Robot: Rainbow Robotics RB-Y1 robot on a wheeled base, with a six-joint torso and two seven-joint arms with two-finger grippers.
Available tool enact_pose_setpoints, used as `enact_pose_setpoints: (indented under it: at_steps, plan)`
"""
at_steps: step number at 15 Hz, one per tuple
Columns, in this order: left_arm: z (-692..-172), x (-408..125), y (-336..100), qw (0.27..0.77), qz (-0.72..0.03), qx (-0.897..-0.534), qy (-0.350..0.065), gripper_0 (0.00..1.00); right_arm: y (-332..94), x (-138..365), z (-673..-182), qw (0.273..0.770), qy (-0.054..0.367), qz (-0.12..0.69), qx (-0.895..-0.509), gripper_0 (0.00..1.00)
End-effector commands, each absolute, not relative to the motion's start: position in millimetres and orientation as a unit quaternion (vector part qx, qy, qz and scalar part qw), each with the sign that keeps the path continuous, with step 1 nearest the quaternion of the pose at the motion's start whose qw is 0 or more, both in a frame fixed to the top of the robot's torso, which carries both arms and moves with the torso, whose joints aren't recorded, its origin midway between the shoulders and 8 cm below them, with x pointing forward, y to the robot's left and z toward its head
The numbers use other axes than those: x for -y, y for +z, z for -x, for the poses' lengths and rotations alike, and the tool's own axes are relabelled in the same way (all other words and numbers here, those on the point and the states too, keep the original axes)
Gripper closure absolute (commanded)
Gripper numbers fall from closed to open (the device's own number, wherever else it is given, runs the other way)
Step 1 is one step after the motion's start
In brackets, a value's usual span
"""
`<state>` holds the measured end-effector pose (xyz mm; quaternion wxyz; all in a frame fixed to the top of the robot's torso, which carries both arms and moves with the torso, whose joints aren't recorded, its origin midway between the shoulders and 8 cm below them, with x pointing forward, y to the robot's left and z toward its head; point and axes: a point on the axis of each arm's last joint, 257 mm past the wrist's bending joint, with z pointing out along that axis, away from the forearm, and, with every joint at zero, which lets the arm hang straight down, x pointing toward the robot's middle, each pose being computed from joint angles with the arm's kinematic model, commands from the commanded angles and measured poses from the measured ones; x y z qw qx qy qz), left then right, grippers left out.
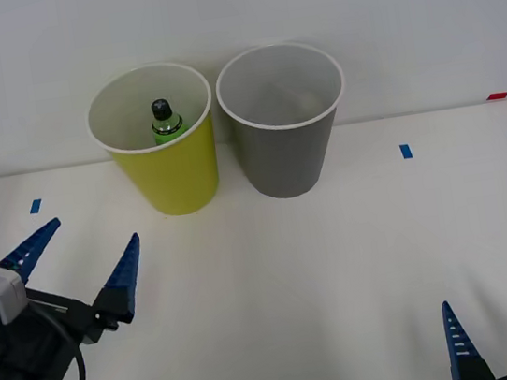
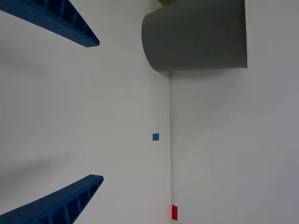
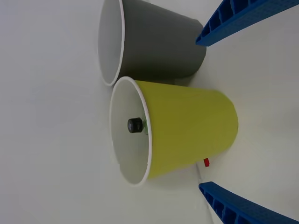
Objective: Put cans in the gray bin and PET bottles in the light green bin.
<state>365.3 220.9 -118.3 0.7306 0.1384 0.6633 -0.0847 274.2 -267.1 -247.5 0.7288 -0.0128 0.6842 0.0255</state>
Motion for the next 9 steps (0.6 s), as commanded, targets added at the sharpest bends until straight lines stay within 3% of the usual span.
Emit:
enact_pose_setpoints:
  at_steps: [1, 4, 9]
  plan:
    - [-355.8, -233.0, -158.4, 0.736, -0.119, -0.661, -0.088, 0.0, -247.5, 267.1, -274.2, 0.729, 0.025, 0.013, -0.684, 0.05]
    - [-326.7, -243.4, -185.5, 0.738, -0.076, -0.665, -0.091, 0.0, -247.5, 267.1, -274.2, 0.729, 0.025, 0.013, -0.684, 0.05]
    - [-276.3, -267.2, -219.5, 0.733, -0.04, -0.677, -0.056, 0.0, -247.5, 267.1, -274.2, 0.729, 0.025, 0.013, -0.684, 0.05]
